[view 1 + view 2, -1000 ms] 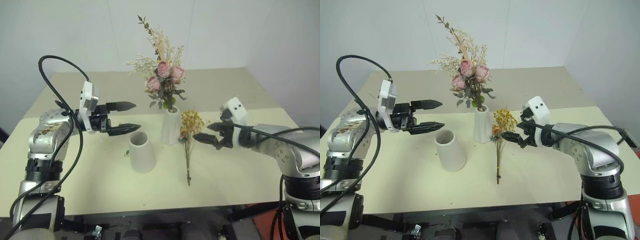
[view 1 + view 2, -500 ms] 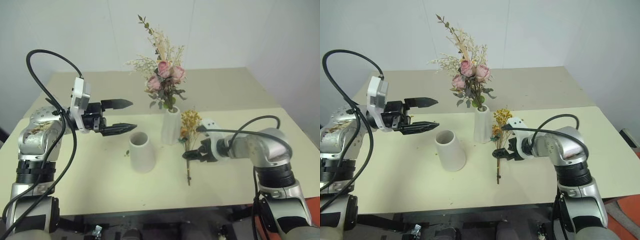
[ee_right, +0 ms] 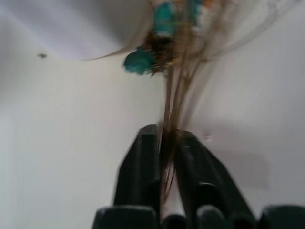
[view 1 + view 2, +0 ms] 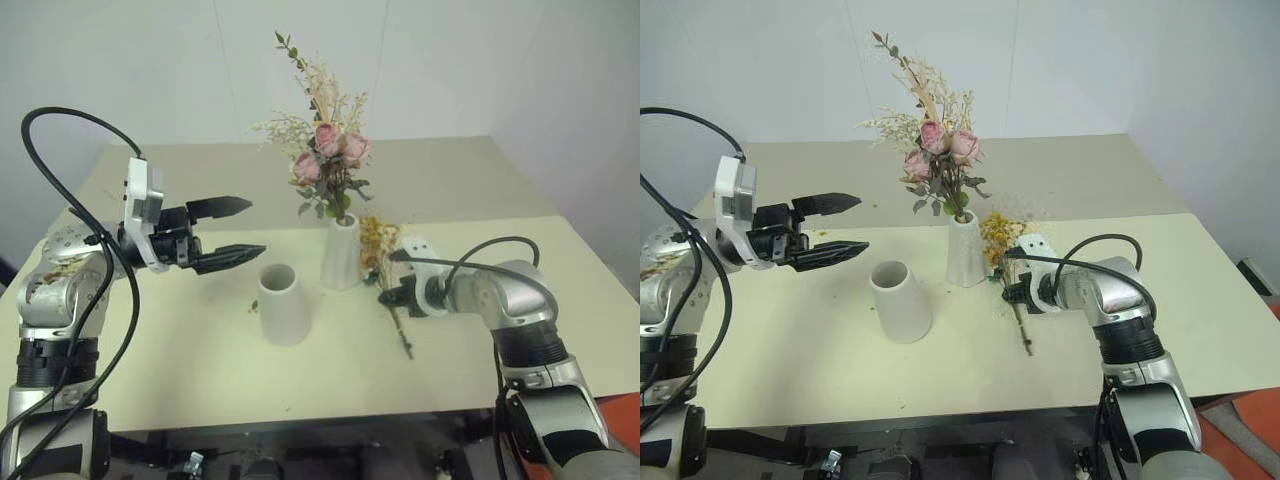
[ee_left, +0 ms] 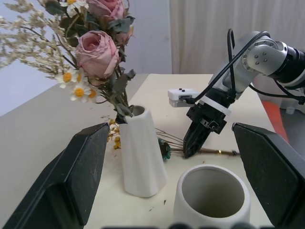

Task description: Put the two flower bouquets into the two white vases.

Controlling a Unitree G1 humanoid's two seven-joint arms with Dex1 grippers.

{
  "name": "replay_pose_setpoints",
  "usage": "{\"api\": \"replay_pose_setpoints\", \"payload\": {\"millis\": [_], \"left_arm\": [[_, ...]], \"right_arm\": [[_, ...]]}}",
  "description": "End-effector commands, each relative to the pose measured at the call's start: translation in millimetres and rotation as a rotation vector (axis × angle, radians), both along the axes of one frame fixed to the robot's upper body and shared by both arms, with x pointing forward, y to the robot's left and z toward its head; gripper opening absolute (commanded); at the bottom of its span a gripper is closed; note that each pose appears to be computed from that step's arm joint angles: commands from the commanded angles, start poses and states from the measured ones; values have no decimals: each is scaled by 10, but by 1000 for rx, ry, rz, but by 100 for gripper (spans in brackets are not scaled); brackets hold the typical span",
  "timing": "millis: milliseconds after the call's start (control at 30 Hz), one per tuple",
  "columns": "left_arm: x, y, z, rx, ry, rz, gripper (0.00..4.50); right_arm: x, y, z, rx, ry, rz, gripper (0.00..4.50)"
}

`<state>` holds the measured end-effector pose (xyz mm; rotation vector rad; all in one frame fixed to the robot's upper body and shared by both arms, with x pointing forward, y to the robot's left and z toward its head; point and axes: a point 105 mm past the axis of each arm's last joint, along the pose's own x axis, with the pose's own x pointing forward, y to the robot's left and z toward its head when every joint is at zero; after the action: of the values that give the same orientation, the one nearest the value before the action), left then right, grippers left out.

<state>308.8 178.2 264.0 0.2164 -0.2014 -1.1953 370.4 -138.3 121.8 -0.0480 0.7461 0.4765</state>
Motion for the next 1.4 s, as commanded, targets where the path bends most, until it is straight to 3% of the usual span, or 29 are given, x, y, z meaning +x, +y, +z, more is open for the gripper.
{"api": "replay_pose_setpoints", "payload": {"millis": [33,267,433,600,967,1133,1400], "left_arm": [[-76,45,125,-18,-46,15,450],[-147,170,101,-50,-17,70,450],[-212,246,93,-64,-2,104,450],[-336,360,59,-48,44,130,450],[-621,425,-41,6,76,53,450],[-626,465,-79,27,80,52,450],[-614,449,-80,34,77,44,450]], "right_arm": [[132,-293,136,-38,-90,-162,1],[251,-737,475,92,-279,-422,1],[283,-1000,920,271,-653,-592,1],[-5,-670,1457,562,-916,-296,1],[-530,235,2127,730,-1218,312,1],[-589,584,2191,748,-1248,434,1],[-554,1026,2002,690,-1253,531,1]]}}
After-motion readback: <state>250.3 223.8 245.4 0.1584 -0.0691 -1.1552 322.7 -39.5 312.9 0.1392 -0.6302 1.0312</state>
